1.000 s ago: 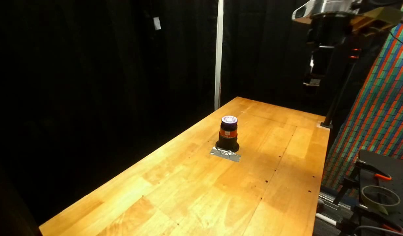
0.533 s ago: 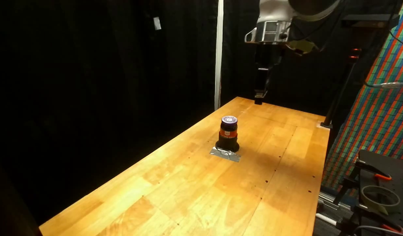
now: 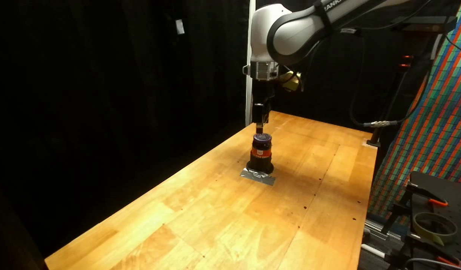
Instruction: Put the rubber band on the jar.
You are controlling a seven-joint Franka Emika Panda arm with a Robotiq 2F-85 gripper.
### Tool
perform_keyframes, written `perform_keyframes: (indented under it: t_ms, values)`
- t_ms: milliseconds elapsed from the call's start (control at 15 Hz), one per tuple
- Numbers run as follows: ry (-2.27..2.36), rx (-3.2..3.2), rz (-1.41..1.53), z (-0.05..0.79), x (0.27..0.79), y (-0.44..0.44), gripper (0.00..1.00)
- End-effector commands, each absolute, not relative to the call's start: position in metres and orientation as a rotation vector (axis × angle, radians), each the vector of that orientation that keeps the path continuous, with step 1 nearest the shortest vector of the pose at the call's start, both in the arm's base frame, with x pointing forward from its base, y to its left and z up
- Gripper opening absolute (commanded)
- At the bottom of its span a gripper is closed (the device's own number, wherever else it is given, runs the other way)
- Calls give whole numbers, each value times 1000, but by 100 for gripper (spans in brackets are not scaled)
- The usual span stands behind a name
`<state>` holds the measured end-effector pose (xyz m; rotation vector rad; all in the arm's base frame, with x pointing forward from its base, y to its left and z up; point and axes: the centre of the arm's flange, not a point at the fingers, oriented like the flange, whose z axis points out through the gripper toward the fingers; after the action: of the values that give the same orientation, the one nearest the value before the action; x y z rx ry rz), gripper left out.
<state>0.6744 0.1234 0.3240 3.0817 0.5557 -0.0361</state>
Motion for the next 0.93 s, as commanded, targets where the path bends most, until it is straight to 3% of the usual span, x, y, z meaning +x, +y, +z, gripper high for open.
perform_keyframes:
  t_ms: [0, 400, 867]
  values:
    - [614, 3049, -47, 310, 755, 131, 100]
    - [593, 3067, -219, 281, 777, 128, 100]
    - [556, 3053, -504, 254, 764, 124, 100]
